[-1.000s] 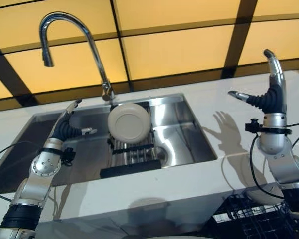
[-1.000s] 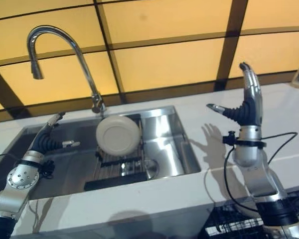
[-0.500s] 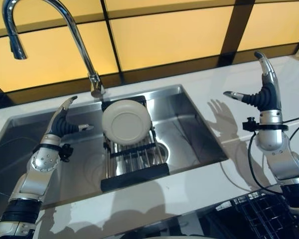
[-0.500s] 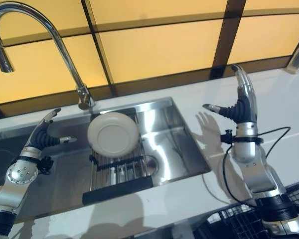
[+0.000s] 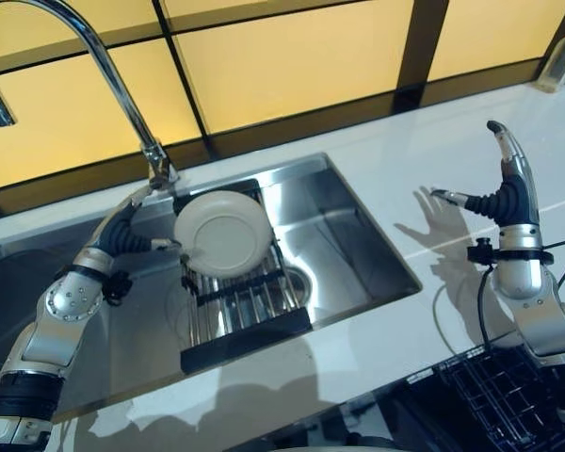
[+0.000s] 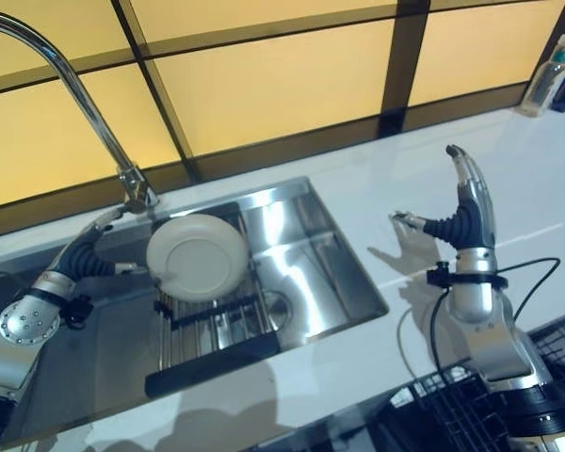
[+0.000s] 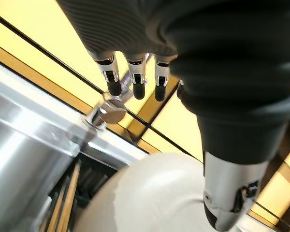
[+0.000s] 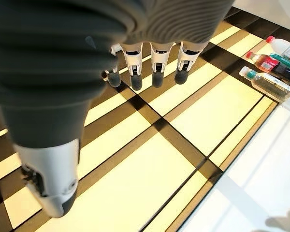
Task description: Pick up plates and place into dishwasher.
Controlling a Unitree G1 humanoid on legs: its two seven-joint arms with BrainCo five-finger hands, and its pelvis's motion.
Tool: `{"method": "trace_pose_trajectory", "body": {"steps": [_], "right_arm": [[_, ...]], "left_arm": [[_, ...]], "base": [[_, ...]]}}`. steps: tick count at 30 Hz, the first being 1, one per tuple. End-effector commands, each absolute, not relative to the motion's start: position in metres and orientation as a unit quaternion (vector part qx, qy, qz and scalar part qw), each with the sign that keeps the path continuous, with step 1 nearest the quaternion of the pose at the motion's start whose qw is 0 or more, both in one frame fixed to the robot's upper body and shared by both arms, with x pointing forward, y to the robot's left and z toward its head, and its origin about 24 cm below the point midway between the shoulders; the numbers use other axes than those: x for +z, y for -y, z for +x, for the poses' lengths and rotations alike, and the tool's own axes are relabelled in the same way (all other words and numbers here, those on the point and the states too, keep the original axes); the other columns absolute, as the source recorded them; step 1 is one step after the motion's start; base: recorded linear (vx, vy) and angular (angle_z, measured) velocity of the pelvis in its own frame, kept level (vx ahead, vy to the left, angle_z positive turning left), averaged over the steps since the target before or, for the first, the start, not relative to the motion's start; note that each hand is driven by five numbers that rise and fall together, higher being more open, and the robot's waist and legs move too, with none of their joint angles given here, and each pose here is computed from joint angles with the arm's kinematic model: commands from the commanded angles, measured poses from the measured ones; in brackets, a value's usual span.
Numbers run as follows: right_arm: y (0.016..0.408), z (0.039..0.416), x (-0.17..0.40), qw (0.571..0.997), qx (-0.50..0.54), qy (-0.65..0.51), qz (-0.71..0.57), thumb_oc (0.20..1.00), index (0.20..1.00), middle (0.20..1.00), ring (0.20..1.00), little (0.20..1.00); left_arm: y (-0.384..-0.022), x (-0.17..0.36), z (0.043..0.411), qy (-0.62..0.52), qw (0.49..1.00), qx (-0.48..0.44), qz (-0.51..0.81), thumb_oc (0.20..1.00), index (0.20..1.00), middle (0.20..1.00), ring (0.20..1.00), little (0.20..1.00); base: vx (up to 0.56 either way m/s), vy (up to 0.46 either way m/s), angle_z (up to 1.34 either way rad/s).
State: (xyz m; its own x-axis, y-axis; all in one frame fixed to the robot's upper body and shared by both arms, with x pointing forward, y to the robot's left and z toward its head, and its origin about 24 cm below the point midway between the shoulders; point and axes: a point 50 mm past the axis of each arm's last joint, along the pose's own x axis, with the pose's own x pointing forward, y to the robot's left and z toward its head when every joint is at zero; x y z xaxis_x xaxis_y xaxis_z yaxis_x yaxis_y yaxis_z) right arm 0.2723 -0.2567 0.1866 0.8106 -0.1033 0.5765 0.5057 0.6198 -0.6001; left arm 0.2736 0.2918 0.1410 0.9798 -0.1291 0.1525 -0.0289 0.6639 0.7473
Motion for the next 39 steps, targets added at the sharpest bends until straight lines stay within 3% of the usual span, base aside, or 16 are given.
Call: {"method": "trace_pose_trajectory", "body": {"steps": [1,16,21,28,39], "right_arm": [[0.263,0.262,0.206,0.851,-0.177,0.282,-0.407,1.0,1.0,1.0,1.0,1.0],[0.271,0.261,0.204,0.851,-0.153,0.261,-0.43,1.0,1.0,1.0,1.0,1.0],[0.274,0.263,0.209,0.844,-0.138,0.255,-0.451,1.0,1.0,1.0,1.0,1.0],[0.276,0.269,0.235,0.828,-0.136,0.272,-0.472,1.0,1.0,1.0,1.0,1.0],[0.265,0.276,0.256,0.811,-0.132,0.3,-0.484,1.0,1.0,1.0,1.0,1.0]], "left_arm": [[-0.287,0.175,0.283,0.144,0.888,-0.052,0.434,1.0,1.0,1.0,1.0,1.0],[-0.299,0.14,0.293,0.054,0.919,-0.034,0.39,1.0,1.0,1.0,1.0,1.0],[-0.307,0.123,0.296,0.01,0.903,-0.004,0.43,1.0,1.0,1.0,1.0,1.0],[-0.344,0.124,0.297,-0.052,0.814,0.078,0.574,1.0,1.0,1.0,1.0,1.0],[-0.343,0.128,0.306,-0.047,0.811,0.119,0.57,1.0,1.0,1.0,1.0,1.0]], "base": [[0.06,0.037,-0.07],[0.07,0.048,-0.07],[0.11,0.164,-0.14],[0.02,0.143,-0.17],[0.01,0.095,-0.07]]}}
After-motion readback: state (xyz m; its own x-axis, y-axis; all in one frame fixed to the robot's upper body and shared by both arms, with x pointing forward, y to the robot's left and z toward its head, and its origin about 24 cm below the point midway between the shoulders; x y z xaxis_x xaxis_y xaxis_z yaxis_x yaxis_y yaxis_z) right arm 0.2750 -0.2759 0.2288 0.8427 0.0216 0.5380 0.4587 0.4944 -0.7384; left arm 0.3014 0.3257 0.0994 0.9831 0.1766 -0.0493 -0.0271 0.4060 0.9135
